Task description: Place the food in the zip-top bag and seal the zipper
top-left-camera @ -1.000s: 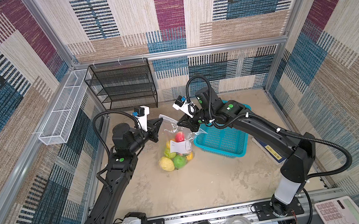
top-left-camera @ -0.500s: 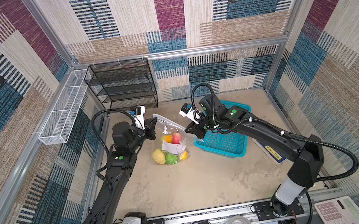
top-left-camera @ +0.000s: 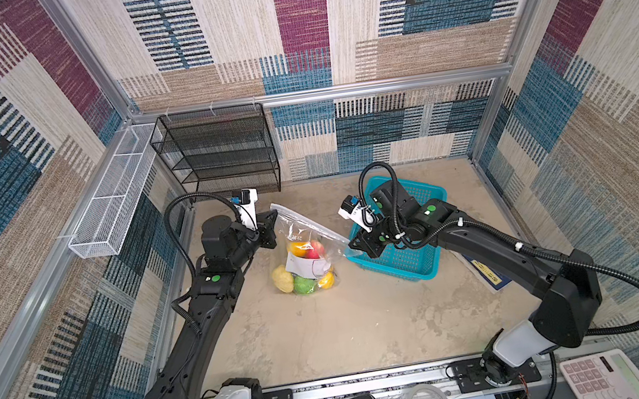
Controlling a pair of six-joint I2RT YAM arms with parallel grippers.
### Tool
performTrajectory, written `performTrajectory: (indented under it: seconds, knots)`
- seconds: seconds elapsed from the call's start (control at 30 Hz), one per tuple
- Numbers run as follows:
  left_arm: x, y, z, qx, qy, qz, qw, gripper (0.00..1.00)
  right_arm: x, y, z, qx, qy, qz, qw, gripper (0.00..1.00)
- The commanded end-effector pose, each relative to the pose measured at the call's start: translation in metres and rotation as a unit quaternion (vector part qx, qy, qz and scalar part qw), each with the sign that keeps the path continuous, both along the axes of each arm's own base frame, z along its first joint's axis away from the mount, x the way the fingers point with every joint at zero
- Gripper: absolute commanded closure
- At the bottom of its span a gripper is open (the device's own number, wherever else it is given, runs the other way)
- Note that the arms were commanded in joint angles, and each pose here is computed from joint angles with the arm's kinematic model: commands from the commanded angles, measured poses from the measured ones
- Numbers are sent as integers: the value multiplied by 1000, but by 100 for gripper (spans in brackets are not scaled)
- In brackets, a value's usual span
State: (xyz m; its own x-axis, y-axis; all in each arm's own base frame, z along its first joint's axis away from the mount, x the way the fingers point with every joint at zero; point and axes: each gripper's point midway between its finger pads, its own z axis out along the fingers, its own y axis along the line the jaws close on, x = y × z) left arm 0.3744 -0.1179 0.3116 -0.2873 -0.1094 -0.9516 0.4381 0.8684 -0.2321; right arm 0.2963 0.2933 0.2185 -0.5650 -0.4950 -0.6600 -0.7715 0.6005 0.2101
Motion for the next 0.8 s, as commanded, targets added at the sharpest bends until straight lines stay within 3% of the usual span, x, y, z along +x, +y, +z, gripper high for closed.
performTrajectory:
  seconds: [0.0, 0.43, 0.47, 0.57, 0.6, 0.77]
  knots:
    - [15, 25, 26, -1, -45, 74, 996, 100, -19, -31, -27, -64, 55, -32, 996, 88]
    - [14, 19, 22, -7, -38, 58, 998, 100, -12, -26, -11, -34, 43, -31, 998, 87]
    - [13, 17, 22, -10, -39, 52, 998, 100, -8, -21, -2, -20, 32, -27, 999, 80]
    - [11, 11, 22, -23, -42, 32, 998, 100, 4, -3, 36, 41, -20, -14, 999, 43]
    - [11, 9, 22, -26, -43, 27, 998, 100, 9, 3, 48, 61, -42, -10, 997, 36]
    - [9, 4, 20, -35, -41, 15, 998, 100, 34, 30, 75, 111, -109, 25, 988, 27]
